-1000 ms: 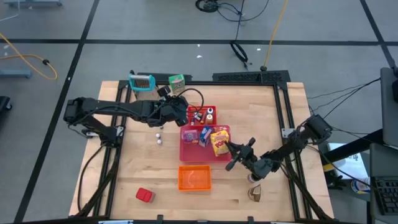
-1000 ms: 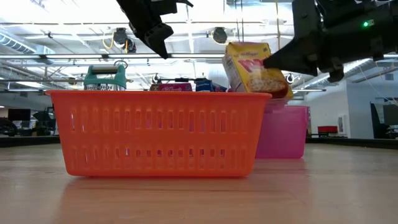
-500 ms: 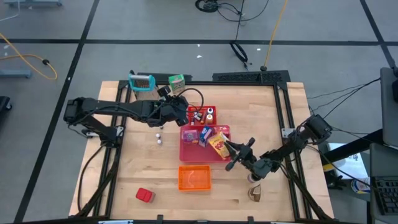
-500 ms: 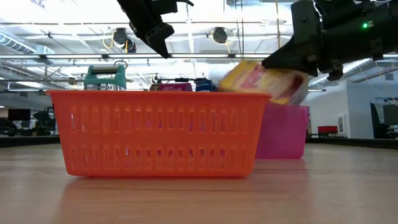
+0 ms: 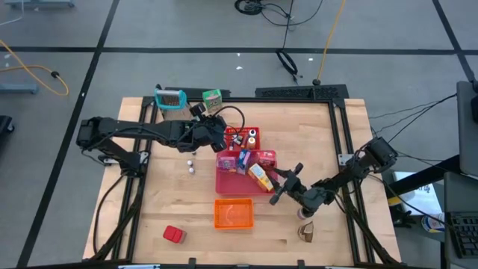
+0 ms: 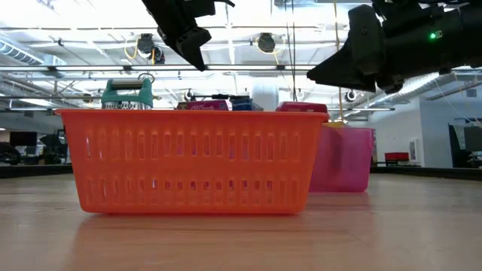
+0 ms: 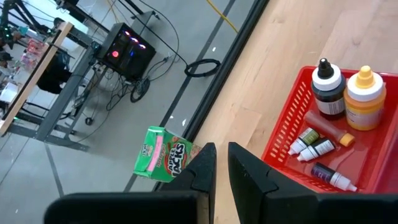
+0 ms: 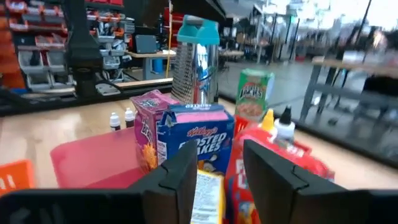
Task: Pick & Place Kitchen Items
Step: Put the green cereal box into the pink bin
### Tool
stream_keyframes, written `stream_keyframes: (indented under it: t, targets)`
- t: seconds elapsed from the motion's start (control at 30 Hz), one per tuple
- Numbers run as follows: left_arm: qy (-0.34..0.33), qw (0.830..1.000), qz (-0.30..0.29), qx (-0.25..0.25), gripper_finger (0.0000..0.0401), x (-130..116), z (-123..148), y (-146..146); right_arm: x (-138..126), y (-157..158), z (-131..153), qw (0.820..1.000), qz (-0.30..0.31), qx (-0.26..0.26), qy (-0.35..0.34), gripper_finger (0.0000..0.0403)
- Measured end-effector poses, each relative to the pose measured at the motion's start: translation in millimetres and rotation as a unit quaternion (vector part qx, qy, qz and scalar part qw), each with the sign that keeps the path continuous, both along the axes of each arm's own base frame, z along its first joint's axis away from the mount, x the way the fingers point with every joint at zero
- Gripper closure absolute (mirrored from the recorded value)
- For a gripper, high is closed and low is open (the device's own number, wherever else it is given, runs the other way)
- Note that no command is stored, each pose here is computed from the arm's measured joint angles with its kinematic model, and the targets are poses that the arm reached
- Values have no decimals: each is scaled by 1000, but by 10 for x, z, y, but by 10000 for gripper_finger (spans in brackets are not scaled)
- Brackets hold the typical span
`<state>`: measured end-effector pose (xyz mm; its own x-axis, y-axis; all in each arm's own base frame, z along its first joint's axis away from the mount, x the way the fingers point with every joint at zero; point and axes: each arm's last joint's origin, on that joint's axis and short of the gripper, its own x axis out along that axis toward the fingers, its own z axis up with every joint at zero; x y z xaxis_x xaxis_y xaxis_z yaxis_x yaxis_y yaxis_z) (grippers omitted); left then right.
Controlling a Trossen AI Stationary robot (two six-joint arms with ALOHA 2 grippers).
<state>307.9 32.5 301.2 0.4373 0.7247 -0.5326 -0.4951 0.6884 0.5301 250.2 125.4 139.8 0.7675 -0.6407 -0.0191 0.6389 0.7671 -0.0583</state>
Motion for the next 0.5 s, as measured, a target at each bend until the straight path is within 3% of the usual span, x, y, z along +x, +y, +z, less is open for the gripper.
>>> stream_keyframes:
  t: [0.3,0.5]
  targets:
    - [-4,1000,29,-2,359,-20,6,205,-29,2,226,996,-1,-88,16,283]
    - [-12,998,10,-62,359,-74,4,653,-81,-54,483,993,-12,-115,14,281]
